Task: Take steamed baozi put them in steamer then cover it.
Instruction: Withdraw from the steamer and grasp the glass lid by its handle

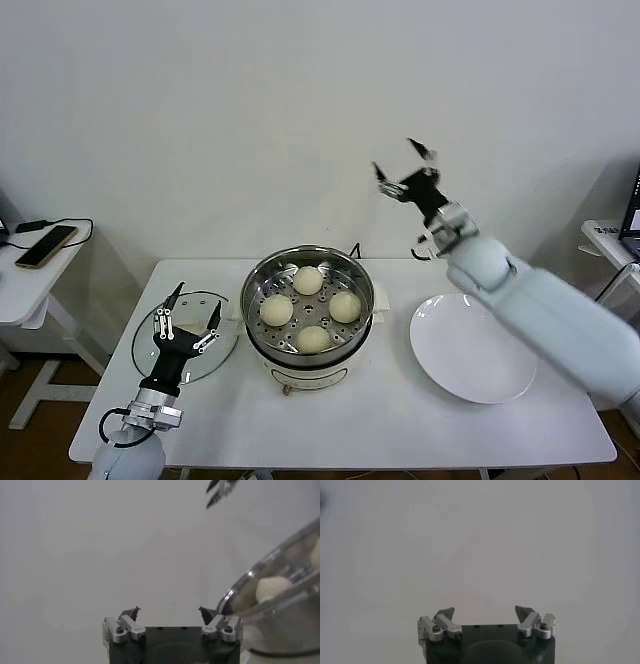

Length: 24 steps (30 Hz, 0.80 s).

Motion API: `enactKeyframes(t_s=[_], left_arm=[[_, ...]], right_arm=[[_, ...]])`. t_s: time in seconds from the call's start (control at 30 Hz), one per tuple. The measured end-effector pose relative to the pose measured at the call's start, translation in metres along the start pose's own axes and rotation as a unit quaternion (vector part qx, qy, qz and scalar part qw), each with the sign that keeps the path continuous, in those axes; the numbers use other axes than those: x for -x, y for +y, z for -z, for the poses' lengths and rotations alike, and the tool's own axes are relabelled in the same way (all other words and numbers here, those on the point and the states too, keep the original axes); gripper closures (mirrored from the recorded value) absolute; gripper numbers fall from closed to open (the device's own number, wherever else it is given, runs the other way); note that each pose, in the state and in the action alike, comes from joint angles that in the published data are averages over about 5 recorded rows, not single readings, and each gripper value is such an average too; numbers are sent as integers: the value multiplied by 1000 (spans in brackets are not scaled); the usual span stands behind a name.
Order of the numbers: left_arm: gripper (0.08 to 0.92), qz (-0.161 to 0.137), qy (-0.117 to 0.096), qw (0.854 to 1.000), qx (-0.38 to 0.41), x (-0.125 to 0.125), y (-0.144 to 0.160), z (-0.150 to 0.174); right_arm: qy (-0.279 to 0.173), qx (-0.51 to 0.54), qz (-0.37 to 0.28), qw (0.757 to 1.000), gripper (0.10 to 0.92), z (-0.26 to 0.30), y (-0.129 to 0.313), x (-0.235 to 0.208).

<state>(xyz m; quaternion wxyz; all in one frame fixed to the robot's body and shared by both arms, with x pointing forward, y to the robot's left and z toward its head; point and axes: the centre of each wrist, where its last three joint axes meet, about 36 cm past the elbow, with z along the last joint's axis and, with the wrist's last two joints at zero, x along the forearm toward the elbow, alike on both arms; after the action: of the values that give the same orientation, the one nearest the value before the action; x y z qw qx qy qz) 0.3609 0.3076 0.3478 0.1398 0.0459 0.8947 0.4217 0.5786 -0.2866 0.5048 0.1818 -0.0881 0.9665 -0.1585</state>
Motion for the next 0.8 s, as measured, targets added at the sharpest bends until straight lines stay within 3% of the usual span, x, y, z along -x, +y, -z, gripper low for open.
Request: enactKeyframes(t_s=[0.27,0.5,0.8], left_arm=[[177,-34,28,989,139,0,7,-28],[177,-84,62,957,270,-11,11,-60],[177,-121,85,920,363,-13,6,-94]], right_arm=[[28,53,-128,990,200,-61,1,-87],[79,73,-173,979,200,-102,28,-167],[111,78,-200,970,200,-119,51,-213]])
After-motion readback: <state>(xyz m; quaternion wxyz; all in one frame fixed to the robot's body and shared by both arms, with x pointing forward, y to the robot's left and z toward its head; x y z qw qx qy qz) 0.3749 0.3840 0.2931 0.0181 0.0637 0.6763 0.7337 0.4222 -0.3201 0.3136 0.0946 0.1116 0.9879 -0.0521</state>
